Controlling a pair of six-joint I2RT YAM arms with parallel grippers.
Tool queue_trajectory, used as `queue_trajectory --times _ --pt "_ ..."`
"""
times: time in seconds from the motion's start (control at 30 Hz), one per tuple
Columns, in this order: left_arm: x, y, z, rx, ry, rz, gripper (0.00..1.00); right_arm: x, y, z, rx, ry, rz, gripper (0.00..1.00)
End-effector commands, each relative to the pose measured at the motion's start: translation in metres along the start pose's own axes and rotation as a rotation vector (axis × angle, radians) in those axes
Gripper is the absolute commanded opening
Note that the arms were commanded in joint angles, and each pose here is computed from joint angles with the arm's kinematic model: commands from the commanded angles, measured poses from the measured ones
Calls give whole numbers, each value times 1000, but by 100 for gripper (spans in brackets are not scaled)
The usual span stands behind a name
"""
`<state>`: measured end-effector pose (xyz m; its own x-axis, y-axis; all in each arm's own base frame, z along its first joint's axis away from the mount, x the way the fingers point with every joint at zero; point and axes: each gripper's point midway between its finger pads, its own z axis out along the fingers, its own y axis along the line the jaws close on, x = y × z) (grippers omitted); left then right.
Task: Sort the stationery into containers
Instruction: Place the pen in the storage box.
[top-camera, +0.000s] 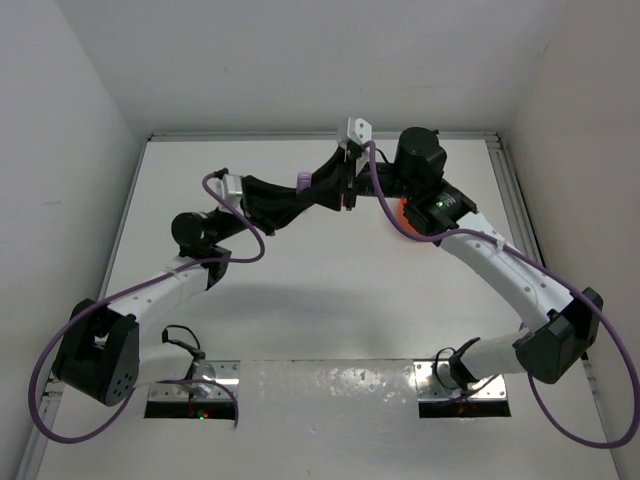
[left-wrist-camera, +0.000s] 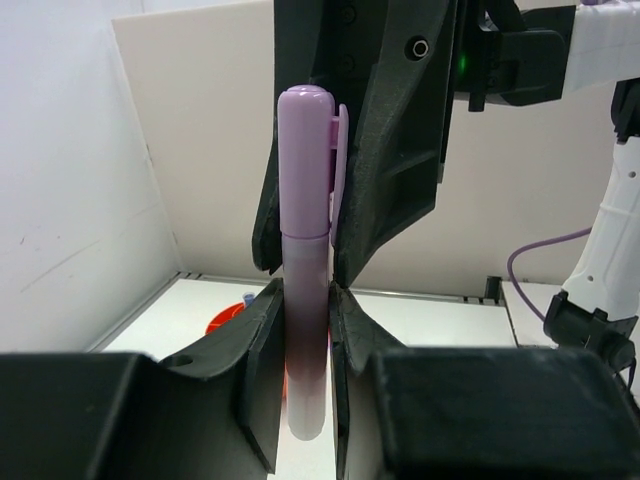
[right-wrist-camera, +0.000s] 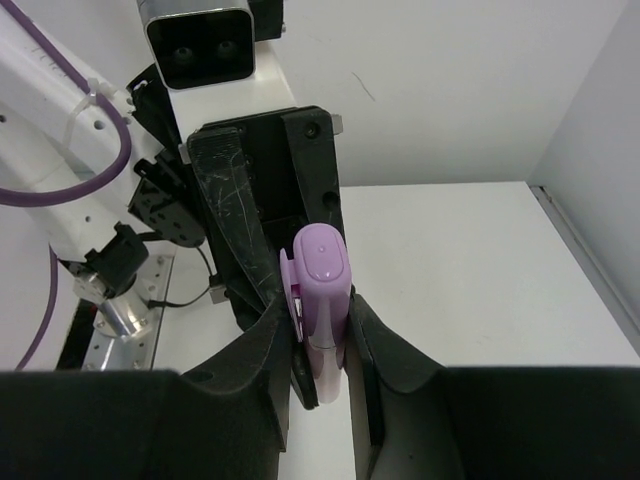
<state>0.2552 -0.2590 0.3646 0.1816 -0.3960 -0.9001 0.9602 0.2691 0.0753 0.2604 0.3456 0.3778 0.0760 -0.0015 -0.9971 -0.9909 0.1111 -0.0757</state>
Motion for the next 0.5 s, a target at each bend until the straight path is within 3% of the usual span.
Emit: queue_trajectory --times 0.0,0.03,0.07,0.13,0.17,0.2,0.23,0.27,0.47 --pt "-35 3 6 -40 -108 72 14 -6 4 -6 14 5 -19 0" --pt "-35 4 6 -45 -110 69 23 -5 2 -6 21 7 -20 0" --pt "-35 4 6 -49 -111 67 44 -4 2 -6 26 9 -20 0" --pt "-33 6 6 -51 -106 62 65 -1 -3 -7 59 13 -22 0" --pt "-32 6 6 -54 -102 62 69 -1 -5 -9 72 10 -26 0" --pt "-29 7 6 -57 -91 57 92 -1 -6 -11 88 2 -41 0" --pt "-27 7 6 -56 -83 57 92 -1 -8 -12 110 0 -50 0" --pt "-24 6 5 -46 -66 71 100 0 -15 -15 153 -1 -57 0" --pt "3 17 -6 -71 54 89 100 10 -56 -40 391 19 -27 0"
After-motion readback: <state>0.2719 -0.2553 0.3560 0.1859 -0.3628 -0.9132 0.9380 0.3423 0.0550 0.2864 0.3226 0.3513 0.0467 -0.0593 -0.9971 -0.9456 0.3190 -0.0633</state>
